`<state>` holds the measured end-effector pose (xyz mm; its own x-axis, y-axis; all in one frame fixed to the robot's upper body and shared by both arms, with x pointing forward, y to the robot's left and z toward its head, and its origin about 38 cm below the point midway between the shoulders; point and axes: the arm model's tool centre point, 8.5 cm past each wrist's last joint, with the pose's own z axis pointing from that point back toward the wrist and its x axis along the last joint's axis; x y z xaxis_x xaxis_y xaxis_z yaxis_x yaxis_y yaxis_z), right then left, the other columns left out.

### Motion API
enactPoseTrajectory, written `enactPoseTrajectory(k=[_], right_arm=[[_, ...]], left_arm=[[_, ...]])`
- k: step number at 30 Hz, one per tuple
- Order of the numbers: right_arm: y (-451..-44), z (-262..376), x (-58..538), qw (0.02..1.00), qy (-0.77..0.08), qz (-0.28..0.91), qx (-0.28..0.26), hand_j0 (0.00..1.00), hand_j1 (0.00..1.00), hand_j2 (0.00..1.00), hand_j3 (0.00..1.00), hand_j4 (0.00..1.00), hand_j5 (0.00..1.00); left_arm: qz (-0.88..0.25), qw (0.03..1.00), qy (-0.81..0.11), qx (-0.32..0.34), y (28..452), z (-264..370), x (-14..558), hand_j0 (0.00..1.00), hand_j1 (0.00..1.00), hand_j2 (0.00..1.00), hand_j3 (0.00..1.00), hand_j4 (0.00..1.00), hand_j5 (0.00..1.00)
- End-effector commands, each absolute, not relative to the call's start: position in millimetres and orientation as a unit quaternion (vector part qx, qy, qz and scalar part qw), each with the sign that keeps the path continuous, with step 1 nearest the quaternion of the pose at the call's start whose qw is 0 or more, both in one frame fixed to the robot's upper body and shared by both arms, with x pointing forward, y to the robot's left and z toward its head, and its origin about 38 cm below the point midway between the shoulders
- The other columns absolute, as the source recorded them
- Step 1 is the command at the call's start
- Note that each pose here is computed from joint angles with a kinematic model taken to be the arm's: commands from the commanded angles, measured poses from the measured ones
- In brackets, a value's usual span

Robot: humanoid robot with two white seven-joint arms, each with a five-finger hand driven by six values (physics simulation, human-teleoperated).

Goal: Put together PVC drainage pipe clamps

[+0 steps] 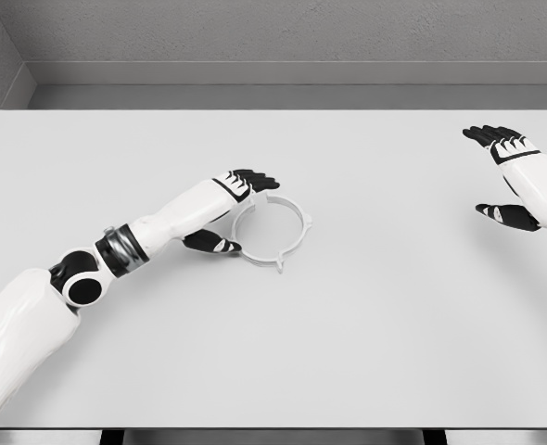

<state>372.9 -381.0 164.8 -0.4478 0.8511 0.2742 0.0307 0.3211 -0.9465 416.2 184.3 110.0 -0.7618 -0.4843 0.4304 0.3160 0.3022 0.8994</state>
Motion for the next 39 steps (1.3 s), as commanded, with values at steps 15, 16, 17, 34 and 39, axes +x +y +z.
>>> enactPoseTrajectory(k=[15, 16, 17, 34, 39], right_arm=[[-381, 166, 373, 0.420, -0.698, 0.486, -0.316, 1.00, 1.00, 1.00, 1.00, 1.00, 1.00], [-381, 166, 373, 0.420, -0.698, 0.486, -0.316, 1.00, 1.00, 1.00, 1.00, 1.00, 1.00], [-381, 166, 373, 0.420, -0.698, 0.486, -0.316, 1.00, 1.00, 1.00, 1.00, 1.00, 1.00], [-381, 166, 373, 0.419, -0.699, 0.485, -0.315, 1.00, 1.00, 1.00, 1.00, 1.00, 1.00], [-381, 166, 373, 0.419, -0.699, 0.486, -0.316, 1.00, 1.00, 1.00, 1.00, 1.00, 1.00]], left_arm=[[-0.597, 0.344, -0.722, 0.058, 193, 105, 413, 1.00, 1.00, 1.00, 1.00, 1.00, 1.00], [-0.597, 0.344, -0.722, 0.057, 192, 104, 412, 1.00, 1.00, 1.00, 1.00, 1.00, 1.00], [-0.597, 0.345, -0.722, 0.057, 192, 104, 413, 1.00, 1.00, 1.00, 1.00, 1.00, 1.00], [-0.603, 0.344, -0.717, 0.059, 181, 98, 417, 1.00, 1.00, 1.00, 1.00, 1.00, 1.00], [-0.601, 0.342, -0.720, 0.055, 176, 98, 417, 1.00, 1.00, 1.00, 1.00, 1.00, 1.00]])
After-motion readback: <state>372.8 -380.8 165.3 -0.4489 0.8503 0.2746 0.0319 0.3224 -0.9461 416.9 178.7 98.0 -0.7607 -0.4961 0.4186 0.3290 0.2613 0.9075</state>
